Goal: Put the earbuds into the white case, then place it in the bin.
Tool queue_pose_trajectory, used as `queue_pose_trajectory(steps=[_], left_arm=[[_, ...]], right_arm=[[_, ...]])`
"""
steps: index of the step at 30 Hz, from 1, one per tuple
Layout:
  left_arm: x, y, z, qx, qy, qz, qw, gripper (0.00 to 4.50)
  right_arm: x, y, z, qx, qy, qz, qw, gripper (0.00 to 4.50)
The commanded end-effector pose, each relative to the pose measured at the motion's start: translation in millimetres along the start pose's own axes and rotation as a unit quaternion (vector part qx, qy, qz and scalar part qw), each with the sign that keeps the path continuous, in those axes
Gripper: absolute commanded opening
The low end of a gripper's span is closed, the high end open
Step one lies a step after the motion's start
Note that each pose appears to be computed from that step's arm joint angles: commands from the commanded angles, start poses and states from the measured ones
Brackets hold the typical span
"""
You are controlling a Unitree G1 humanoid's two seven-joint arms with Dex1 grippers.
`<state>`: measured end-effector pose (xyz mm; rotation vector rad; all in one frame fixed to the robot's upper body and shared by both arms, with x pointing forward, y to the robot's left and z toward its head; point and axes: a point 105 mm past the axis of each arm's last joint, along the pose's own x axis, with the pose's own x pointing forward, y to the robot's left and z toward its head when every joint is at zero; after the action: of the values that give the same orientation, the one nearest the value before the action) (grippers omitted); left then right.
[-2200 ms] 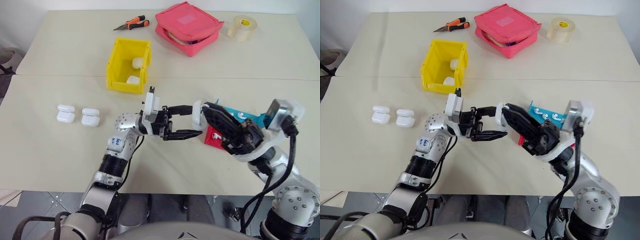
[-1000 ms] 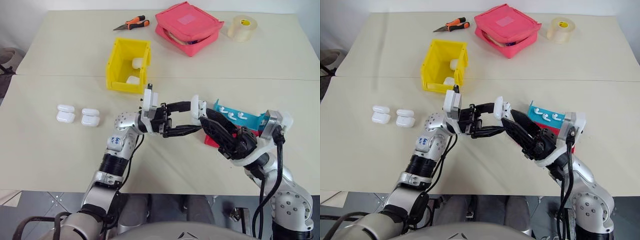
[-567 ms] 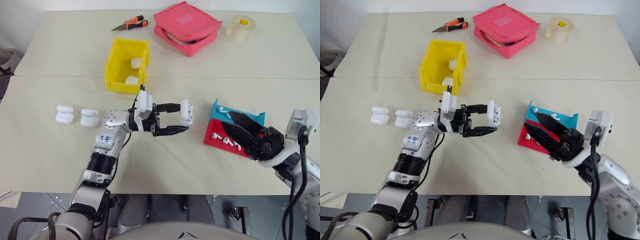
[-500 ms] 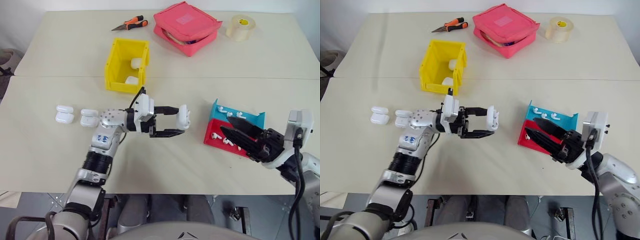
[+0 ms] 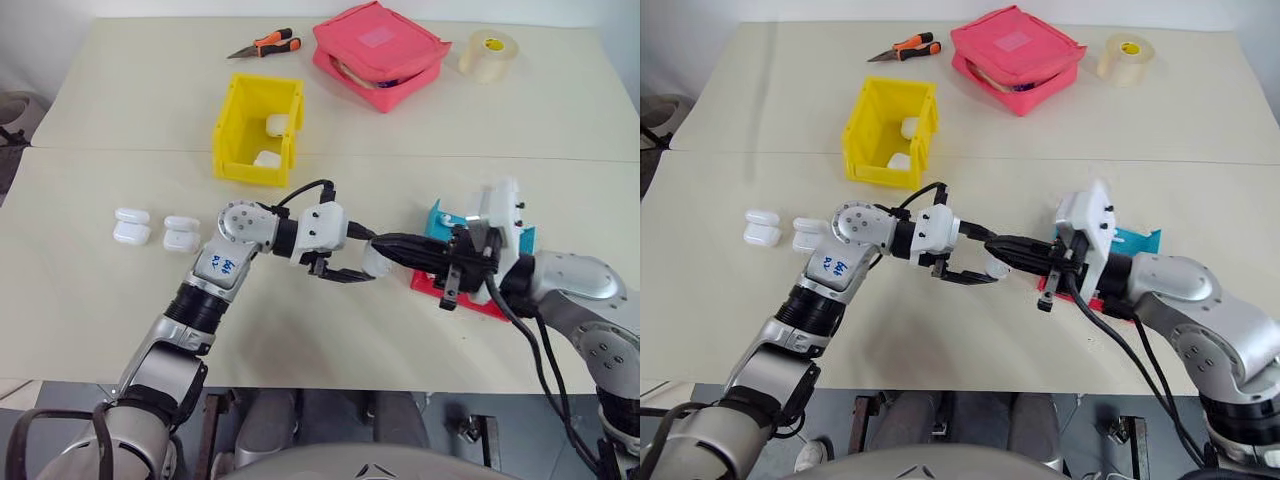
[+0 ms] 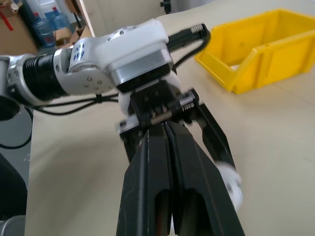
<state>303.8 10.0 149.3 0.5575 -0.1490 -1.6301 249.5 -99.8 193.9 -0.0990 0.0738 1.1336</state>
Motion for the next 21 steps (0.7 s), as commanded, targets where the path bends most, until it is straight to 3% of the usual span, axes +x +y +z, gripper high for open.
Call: queue_pose_trajectory(steps=[1,6,10,14,21], left_arm=[[2.3,-1.7,10.5,0.016,-0.018,0.003,1.000,2.76],[-5.4,2.1,12.2,0.019,-0.028,0.025,0.999,2.76],[-13.3,2.6,12.9,-0.002,-0.048,0.042,0.998,2.76],[-24.7,-3.0,16.1,-0.035,-0.090,0.056,0.994,2.76],[-71.2,-5.7,1.9,-0.104,-0.131,0.179,0.970,2.76]], right_arm=[[-1.8,-7.9,-7.7,-0.004,0.020,-0.019,1.000,0.06],[-26.7,-12.9,-27.5,0.006,0.043,-0.040,0.998,0.06],[-49.8,-14.4,-35.5,0.006,0.022,-0.075,0.997,0.06],[-68.0,-17.2,-14.7,-0.025,-0.073,-0.120,0.990,0.06],[-86.1,-3.0,-7.2,-0.077,-0.090,-0.132,0.984,2.25]])
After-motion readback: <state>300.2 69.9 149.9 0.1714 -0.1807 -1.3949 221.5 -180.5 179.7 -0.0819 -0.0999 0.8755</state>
